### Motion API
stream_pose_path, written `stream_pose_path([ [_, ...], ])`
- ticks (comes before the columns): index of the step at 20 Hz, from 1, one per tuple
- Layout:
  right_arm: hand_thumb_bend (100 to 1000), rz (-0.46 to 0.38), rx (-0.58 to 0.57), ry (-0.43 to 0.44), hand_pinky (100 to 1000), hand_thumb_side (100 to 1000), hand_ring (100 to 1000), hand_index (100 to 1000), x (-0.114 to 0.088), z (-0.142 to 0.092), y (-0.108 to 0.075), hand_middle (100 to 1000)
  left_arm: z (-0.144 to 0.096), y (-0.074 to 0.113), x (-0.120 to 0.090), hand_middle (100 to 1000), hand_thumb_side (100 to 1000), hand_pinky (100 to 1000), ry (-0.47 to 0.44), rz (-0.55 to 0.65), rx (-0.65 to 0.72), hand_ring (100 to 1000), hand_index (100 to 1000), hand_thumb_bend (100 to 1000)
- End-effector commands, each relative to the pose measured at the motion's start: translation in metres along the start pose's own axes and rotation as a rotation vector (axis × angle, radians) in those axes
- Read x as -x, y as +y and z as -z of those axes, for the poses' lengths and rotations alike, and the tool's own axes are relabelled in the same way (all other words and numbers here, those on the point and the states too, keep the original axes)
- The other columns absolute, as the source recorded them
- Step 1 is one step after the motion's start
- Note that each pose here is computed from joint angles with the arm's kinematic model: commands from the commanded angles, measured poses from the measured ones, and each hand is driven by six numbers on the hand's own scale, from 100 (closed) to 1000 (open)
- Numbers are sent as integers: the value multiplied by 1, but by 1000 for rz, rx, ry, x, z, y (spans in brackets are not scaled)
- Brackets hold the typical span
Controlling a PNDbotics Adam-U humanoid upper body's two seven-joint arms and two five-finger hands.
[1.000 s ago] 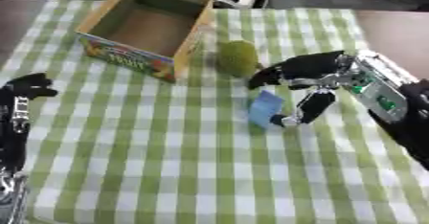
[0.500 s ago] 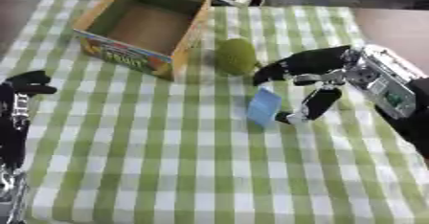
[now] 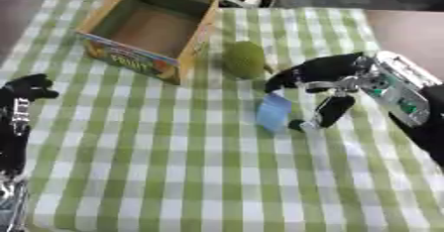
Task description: Pick up objects on the table and place them in the box.
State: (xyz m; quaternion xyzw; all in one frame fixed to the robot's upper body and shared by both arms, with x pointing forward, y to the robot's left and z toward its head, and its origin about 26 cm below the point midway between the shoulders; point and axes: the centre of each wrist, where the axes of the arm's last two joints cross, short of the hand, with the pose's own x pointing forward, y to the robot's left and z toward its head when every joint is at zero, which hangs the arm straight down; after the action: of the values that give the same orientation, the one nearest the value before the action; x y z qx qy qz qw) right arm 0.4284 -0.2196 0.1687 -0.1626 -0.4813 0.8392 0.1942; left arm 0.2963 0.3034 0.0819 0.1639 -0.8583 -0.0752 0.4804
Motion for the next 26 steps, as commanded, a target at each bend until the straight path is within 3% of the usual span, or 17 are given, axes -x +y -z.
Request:
stream_pose_path([
  [1,265,-89,-102,-56,848,557,938,1000,6,-6,-6,945,4,5,-4,619,862,819,-21,19,1,607,739,100],
  [26,246,-130,-51,-77,843,528,931,1000,-1,10,-15,945,4,4,-5,617,859,816,-23,14,1,604,738,100],
])
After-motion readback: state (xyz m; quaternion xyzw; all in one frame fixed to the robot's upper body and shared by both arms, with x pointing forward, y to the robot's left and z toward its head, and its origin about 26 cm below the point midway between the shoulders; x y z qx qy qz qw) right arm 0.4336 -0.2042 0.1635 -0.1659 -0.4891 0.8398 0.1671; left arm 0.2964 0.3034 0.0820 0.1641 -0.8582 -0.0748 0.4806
